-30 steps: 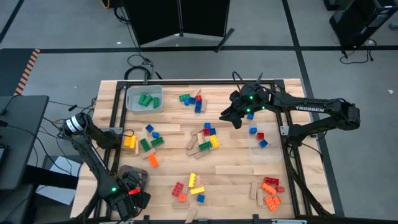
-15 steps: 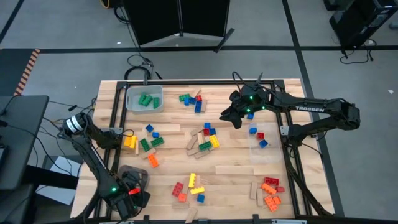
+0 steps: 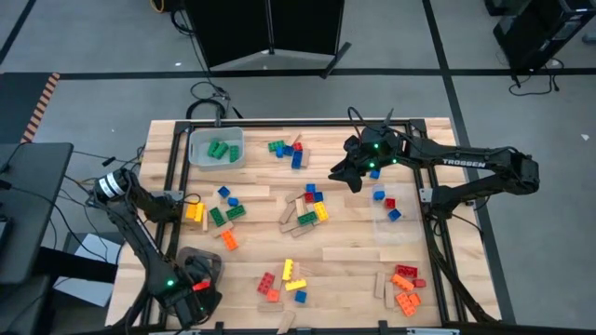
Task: Sort blocks by size
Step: Put the brown block into the black bin
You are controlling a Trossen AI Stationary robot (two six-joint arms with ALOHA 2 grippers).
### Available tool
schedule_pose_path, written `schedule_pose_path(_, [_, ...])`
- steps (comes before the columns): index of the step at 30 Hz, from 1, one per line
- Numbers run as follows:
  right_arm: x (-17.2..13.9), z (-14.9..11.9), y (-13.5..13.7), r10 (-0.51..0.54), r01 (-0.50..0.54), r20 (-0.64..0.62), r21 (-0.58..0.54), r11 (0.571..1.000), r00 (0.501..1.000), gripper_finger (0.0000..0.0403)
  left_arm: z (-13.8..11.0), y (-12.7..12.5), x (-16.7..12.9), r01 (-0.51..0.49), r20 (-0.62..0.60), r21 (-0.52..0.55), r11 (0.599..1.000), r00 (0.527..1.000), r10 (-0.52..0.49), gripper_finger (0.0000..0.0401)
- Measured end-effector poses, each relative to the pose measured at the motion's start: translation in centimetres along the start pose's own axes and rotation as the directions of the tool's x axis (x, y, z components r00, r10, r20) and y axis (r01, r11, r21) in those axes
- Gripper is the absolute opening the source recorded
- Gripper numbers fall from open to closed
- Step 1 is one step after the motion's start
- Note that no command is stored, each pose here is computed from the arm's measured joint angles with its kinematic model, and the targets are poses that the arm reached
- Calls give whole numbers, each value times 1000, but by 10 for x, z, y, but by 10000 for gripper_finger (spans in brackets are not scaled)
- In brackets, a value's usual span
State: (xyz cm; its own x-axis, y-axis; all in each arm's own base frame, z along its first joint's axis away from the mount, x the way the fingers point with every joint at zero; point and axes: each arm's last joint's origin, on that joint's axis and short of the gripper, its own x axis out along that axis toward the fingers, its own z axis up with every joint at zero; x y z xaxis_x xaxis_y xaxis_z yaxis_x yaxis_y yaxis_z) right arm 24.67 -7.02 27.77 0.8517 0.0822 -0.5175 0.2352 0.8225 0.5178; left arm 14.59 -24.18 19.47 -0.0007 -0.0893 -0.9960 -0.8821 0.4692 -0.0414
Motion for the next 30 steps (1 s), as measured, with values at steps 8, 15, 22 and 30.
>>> schedule_pose_path(8, [0, 0, 0, 0, 0, 0, -1, 1000, 1000, 183, 3, 1, -48, -112, 141, 35, 993, 984, 106, 143])
schedule_pose_path(15, [0, 0, 0, 0, 0, 0, -12, 1000, 1000, 183, 17, 1, -96, -111, 394, 104, 988, 917, 62, 143])
schedule_pose_path(22, [0, 0, 0, 0, 0, 0, -31, 1000, 1000, 183, 67, 1, -133, -24, 550, 255, 967, 826, -124, 143])
schedule_pose_path(30, [0, 0, 0, 0, 0, 0, -99, 995, 1000, 183, 126, 23, -171, -128, 693, 324, 937, 706, -143, 143])
